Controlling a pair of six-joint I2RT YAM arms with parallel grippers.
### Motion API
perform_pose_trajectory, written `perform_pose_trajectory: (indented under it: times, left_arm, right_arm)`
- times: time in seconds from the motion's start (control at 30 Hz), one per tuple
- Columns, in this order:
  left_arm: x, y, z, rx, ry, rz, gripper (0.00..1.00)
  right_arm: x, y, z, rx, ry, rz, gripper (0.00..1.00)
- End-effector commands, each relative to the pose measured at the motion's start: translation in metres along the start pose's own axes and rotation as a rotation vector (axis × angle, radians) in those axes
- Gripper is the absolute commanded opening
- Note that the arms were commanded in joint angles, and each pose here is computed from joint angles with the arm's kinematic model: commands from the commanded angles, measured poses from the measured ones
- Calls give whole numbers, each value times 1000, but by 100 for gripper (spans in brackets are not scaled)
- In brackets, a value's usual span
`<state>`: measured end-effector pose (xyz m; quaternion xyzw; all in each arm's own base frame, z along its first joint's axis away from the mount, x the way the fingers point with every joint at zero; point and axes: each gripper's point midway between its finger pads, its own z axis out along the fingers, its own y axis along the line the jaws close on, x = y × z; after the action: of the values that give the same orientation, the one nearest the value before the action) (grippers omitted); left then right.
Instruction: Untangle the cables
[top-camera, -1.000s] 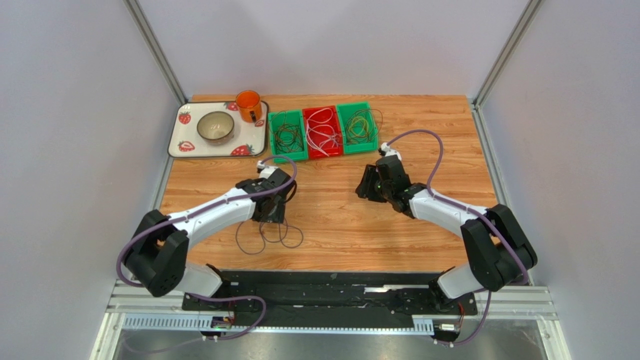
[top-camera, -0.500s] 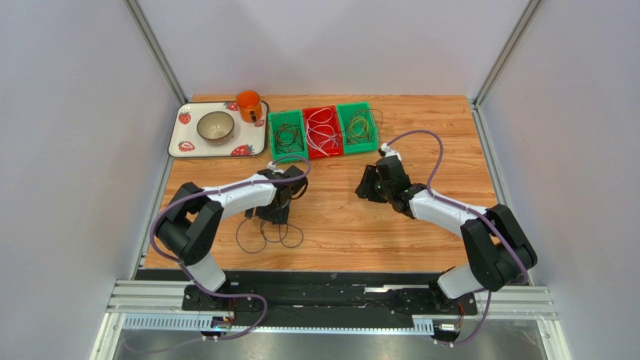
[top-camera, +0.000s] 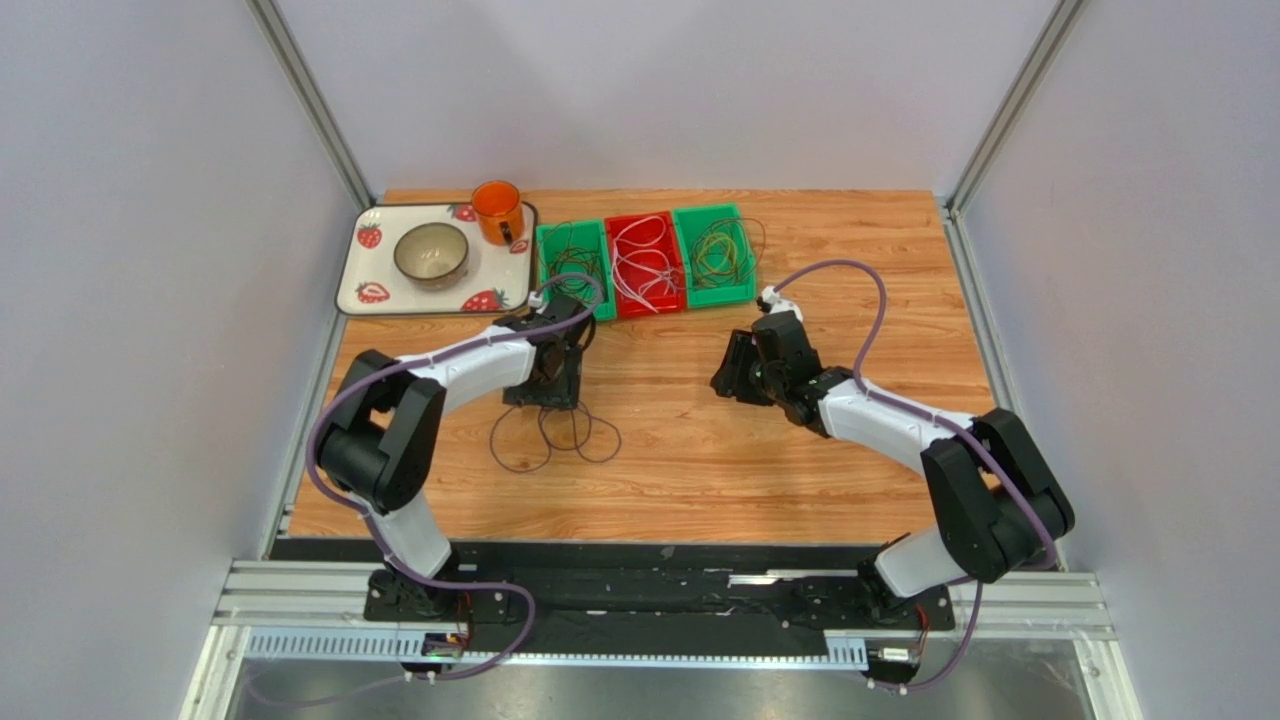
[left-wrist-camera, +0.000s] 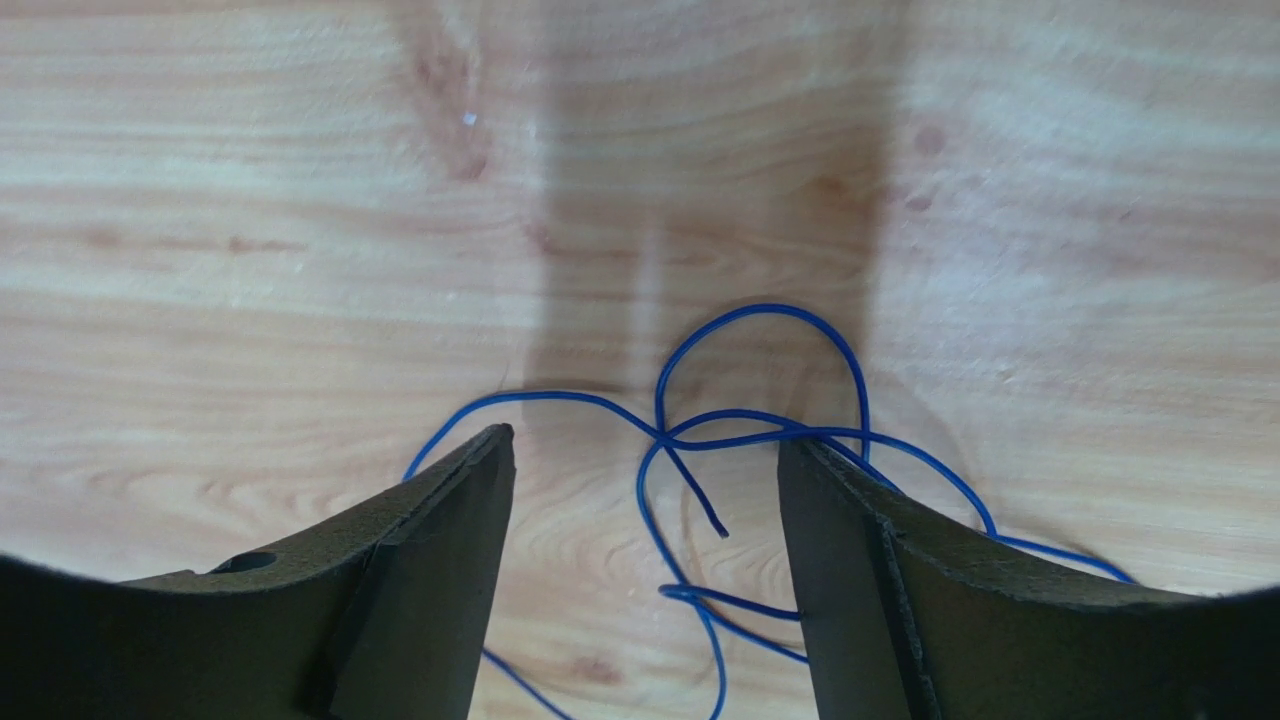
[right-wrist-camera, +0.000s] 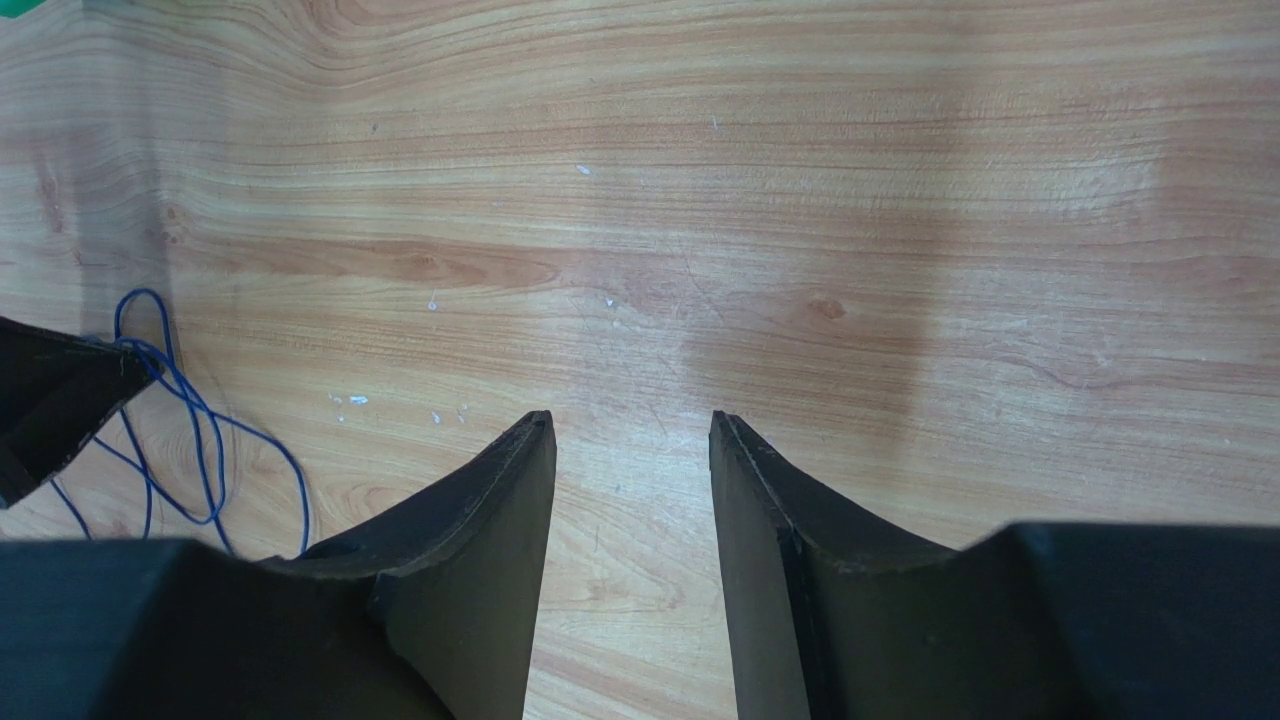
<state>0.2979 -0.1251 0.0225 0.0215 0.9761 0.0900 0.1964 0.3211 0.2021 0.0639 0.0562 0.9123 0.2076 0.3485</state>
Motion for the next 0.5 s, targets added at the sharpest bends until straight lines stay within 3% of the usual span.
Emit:
perform_pose_trajectory:
  times: [0.0,0.3,0.47]
  left_arm:
    - [-22,-20,0,201,-86,-77,72]
    - [-48,-25,-4,328,-119,-137,80]
    - [-41,-20,0,278,-97,-150,69]
  right_arm:
    - [-6,5,4,-16,-24,-12,47]
    - [-6,5,6,-16,-21,-14,47]
    - [-6,6,8,-17,-14,-17,47]
